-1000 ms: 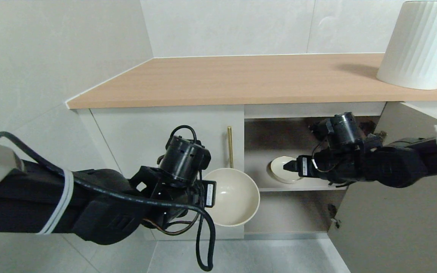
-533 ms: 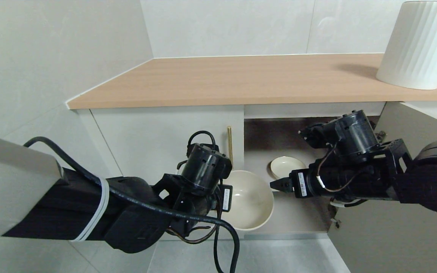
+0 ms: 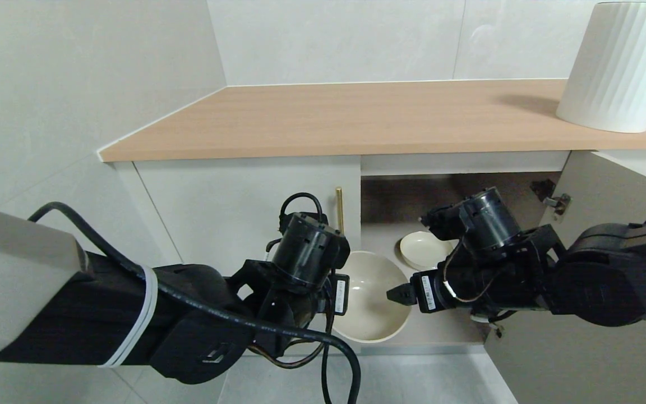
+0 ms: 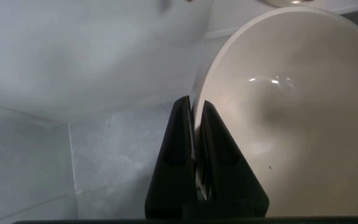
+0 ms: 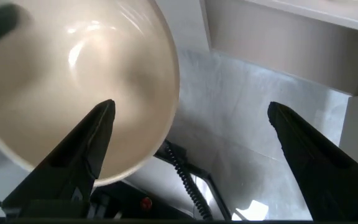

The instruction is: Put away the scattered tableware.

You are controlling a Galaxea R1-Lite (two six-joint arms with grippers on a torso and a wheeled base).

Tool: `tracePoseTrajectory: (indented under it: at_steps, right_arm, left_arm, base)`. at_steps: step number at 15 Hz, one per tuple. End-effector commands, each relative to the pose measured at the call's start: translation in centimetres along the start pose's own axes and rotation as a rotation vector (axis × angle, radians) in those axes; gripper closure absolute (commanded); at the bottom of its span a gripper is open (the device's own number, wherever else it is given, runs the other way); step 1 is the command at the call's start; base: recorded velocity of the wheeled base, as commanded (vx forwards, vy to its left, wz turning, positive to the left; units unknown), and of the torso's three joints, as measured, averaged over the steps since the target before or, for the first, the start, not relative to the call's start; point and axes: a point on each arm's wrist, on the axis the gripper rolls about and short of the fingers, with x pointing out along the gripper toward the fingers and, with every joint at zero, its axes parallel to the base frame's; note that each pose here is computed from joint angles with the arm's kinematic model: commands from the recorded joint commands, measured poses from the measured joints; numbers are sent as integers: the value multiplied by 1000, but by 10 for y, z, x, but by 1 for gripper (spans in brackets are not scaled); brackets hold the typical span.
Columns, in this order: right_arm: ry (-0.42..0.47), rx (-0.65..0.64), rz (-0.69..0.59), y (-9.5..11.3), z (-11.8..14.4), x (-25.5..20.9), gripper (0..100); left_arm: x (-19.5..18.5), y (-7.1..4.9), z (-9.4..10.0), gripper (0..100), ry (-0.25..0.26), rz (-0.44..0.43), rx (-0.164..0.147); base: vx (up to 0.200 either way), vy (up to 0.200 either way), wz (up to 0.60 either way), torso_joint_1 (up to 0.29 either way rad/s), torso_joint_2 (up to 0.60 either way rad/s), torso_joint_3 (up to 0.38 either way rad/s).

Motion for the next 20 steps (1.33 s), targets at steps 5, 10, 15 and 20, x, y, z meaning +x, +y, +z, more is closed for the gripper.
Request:
tracePoseTrajectory:
  at_steps: [5,10,15,20]
  right_arm:
    - [17,1,-7,0,-4,17,100]
    - [19,0,-6,1,-5,17,100]
    - [22,-3,-7,2,-6,17,100]
    - [27,-4,-12,2,-7,20,100]
  left_arm:
    - [-2,-1,0,100,-2,-5,2]
    - [0,-1,-2,100,7,-3,6]
    - [0,-1,-4,0,12,1,14]
    - [-3,0,-1,0,2,-2,8]
  base:
    - [0,0,0,0,0,0]
    - [0,0,0,0,0,0]
    - [0,0,0,0,0,0]
    - [0,0,0,0,0,0]
